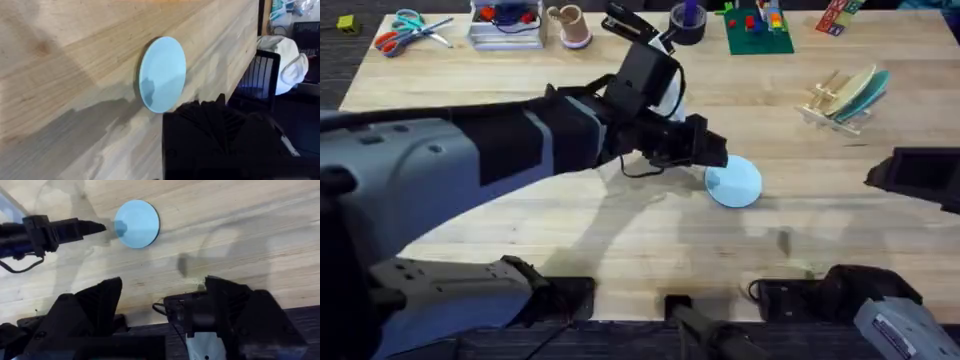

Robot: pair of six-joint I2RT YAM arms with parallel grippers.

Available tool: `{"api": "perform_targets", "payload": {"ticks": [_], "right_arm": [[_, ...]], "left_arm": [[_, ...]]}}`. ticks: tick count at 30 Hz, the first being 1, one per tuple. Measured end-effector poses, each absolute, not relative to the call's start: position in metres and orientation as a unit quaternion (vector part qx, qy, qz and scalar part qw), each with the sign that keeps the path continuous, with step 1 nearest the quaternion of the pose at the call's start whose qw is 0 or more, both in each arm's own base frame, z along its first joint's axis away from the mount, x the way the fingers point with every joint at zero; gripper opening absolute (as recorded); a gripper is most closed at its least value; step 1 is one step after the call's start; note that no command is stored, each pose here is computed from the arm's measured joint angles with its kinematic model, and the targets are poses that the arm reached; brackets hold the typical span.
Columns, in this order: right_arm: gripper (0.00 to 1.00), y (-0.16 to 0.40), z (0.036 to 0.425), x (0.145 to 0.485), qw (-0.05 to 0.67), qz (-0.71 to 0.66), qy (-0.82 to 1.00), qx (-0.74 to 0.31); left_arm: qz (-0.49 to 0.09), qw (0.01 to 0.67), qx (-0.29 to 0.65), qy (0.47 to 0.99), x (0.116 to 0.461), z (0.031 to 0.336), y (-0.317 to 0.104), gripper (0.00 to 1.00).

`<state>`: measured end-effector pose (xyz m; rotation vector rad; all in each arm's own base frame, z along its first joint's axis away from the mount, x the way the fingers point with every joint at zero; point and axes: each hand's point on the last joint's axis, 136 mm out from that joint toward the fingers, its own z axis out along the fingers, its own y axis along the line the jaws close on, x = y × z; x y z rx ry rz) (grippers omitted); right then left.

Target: Pick up the plates from the table one by one and place each into a slot on the dish rack.

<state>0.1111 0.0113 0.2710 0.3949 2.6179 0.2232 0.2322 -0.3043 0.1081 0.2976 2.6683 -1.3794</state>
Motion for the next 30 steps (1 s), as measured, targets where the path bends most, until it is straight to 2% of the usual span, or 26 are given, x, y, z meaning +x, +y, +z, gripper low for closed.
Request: {"api": "perform_targets", "payload": {"ticks": [21, 30], "right_arm": [[0.995, 0.011, 0.271, 0.112, 0.241, 0.082, 0.956, 0.144], [0.993, 0.011, 0.271, 0.112, 0.241, 0.082, 0.956, 0.144]], "left_arm": [[-0.443, 0.069, 0.123, 0.886, 0.227, 0.102, -0.307, 0.041], [-0.425, 0.03, 0.127, 0.896, 0.215, 0.073, -0.314, 0.041]]}}
